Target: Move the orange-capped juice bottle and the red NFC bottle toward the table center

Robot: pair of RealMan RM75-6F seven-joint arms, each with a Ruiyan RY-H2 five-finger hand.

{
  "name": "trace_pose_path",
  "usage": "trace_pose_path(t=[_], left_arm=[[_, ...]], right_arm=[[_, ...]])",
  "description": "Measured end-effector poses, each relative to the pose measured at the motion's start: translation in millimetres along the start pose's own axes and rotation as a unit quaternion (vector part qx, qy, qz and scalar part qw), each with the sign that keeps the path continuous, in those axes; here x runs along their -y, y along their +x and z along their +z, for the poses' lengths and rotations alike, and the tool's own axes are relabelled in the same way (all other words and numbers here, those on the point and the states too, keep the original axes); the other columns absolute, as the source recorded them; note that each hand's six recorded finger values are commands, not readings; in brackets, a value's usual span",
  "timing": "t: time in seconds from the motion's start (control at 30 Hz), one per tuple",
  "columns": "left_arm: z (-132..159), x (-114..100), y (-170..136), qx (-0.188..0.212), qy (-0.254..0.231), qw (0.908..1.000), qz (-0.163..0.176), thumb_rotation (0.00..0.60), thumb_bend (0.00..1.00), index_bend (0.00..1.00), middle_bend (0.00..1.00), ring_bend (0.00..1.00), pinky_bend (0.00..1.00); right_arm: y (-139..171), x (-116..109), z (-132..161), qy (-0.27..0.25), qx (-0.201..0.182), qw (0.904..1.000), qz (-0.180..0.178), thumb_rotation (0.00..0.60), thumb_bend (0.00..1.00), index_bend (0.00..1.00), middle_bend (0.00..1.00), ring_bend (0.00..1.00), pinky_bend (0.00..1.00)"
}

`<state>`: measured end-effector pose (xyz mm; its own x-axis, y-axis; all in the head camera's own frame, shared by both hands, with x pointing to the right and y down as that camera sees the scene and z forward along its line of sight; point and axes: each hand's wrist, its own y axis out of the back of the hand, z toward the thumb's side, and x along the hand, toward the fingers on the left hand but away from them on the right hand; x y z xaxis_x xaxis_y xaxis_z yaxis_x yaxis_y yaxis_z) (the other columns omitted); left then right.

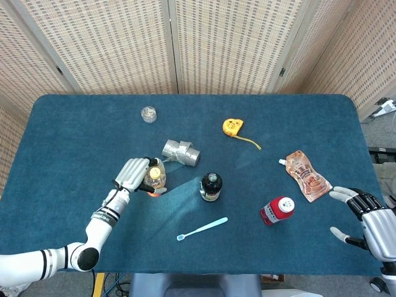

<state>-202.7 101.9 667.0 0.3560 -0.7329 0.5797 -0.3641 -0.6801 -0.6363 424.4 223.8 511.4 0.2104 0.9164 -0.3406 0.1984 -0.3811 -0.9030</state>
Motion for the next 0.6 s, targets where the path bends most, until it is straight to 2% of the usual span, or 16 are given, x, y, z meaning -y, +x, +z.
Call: trace_pose_path(t=[0.17,0.27,0.43,0.6], left_arm=[[-1.1,-2.3,-0.1,-0.003,-0.010,0.9999,-0.001,0.600,0.06,0.09,0.23,0.29,0.38],[-2.4,-5.5,-1.5,-0.005,-0.016,0.9999,0.000,0.600,0.06,0.01,0.16,0.28,0.38],[-5.4,-11.6,-9.3,-0.008,-0.020,0.9998,-0.005,0.600,0.06,0.00,0.09,0.25,0.38],[-14.2,-22.9,-25.0,-0.011,-0.019,0.9997,-0.009,0.600,0.06,0.00,0.08,0.23,0.38]], right_arm=[[-0.6,1.0,0.0,0.001,0.000,1.0000,0.002,0.600,0.03,0.30,0.25,0.20,0.29],[-0.8,1.5,0.0,0.001,0.001,1.0000,0.002,0.600,0.03,0.30,0.25,0.20,0.29],[-1.1,2.1,0.1,0.002,0.000,1.0000,0.003,0.600,0.03,0.30,0.25,0.20,0.29],[-1.7,3.6,0.2,0.004,0.001,1.0000,0.005,0.600,0.03,0.30,0.25,0.20,0.29]])
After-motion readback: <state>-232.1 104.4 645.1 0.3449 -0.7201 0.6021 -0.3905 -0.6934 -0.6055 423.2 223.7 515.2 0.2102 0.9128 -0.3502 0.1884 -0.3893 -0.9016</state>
